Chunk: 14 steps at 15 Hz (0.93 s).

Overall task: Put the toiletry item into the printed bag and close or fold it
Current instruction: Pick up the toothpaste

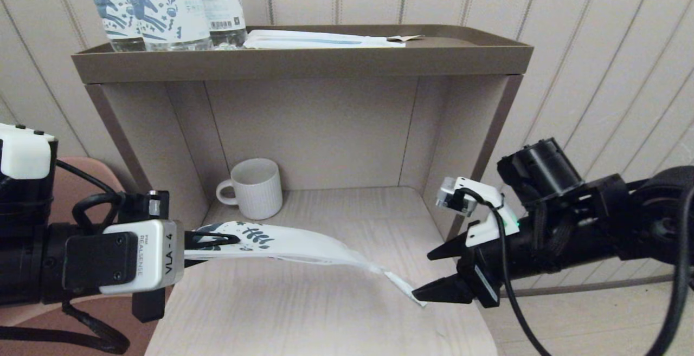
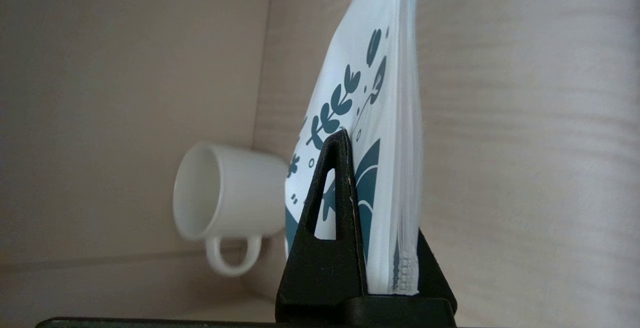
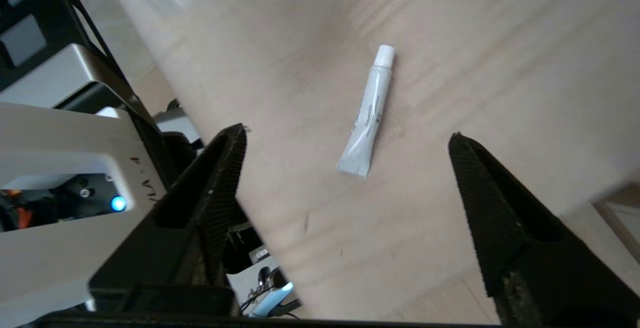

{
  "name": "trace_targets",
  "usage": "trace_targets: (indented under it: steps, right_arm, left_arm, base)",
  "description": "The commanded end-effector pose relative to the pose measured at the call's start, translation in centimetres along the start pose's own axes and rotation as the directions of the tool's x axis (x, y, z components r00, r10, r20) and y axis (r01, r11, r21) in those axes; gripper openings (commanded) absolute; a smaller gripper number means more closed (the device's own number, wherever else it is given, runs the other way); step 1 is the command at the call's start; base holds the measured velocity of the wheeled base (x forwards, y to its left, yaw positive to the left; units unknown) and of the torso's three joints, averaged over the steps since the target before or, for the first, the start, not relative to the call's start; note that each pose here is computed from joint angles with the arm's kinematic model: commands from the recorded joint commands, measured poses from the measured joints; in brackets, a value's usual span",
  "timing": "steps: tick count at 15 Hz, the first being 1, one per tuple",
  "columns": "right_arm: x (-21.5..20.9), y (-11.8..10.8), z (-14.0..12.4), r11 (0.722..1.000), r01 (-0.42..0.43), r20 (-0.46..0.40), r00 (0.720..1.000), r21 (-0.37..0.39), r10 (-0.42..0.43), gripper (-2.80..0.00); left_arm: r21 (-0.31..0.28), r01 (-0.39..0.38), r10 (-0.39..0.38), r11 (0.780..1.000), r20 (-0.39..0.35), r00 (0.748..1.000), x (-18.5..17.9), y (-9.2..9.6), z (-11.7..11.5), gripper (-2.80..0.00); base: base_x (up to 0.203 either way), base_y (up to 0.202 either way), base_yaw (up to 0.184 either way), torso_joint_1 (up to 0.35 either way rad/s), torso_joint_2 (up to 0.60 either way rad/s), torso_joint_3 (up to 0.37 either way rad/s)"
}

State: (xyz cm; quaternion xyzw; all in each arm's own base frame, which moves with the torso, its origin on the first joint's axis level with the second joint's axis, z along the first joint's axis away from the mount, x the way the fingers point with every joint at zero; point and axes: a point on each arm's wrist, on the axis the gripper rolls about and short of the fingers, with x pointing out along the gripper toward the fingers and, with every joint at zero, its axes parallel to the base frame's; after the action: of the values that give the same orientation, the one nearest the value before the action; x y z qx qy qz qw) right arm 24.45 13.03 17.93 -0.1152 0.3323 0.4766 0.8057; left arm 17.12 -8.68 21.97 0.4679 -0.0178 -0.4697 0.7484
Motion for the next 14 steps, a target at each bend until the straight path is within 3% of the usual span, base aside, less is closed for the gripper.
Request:
trace_targets:
  steps: [1, 8, 11, 14]
  right_arm:
    - [1.9, -0.3, -0.8, 1.000, -0.027, -0.050, 0.998, 0.016, 0.028, 0.00]
    - [4.5, -0.7, -1.6, 1.000, 0.005, -0.096, 0.995, 0.008, -0.004, 0.00]
    - [5.3, -1.1, -1.9, 0.997, 0.077, -0.081, 0.994, -0.017, -0.079, 0.00]
    - [5.9, -1.0, -2.0, 0.996, 0.088, -0.090, 0.992, -0.027, -0.090, 0.00]
  left_arm:
    - [0.005, -0.010, 0.010, 1.000, -0.002, 1.000, -0.3, 0.1, -0.1, -2.80]
    - [0.006, -0.011, 0.011, 1.000, 0.001, 1.000, -0.2, 0.1, 0.0, -2.80]
    - [0.003, -0.008, 0.008, 1.000, 0.000, 1.000, -0.3, 0.0, 0.0, -2.80]
    - [0.005, -0.010, 0.010, 1.000, 0.002, 1.000, -0.3, 0.0, 0.0, -2.80]
  base:
    - [0.000, 0.000, 0.000, 0.000, 0.00, 0.000]
    - [0.000, 0.000, 0.000, 0.000, 0.00, 0.000]
    - [0.000, 0.000, 0.000, 0.000, 0.00, 0.000]
    - [0.000, 0.000, 0.000, 0.000, 0.00, 0.000]
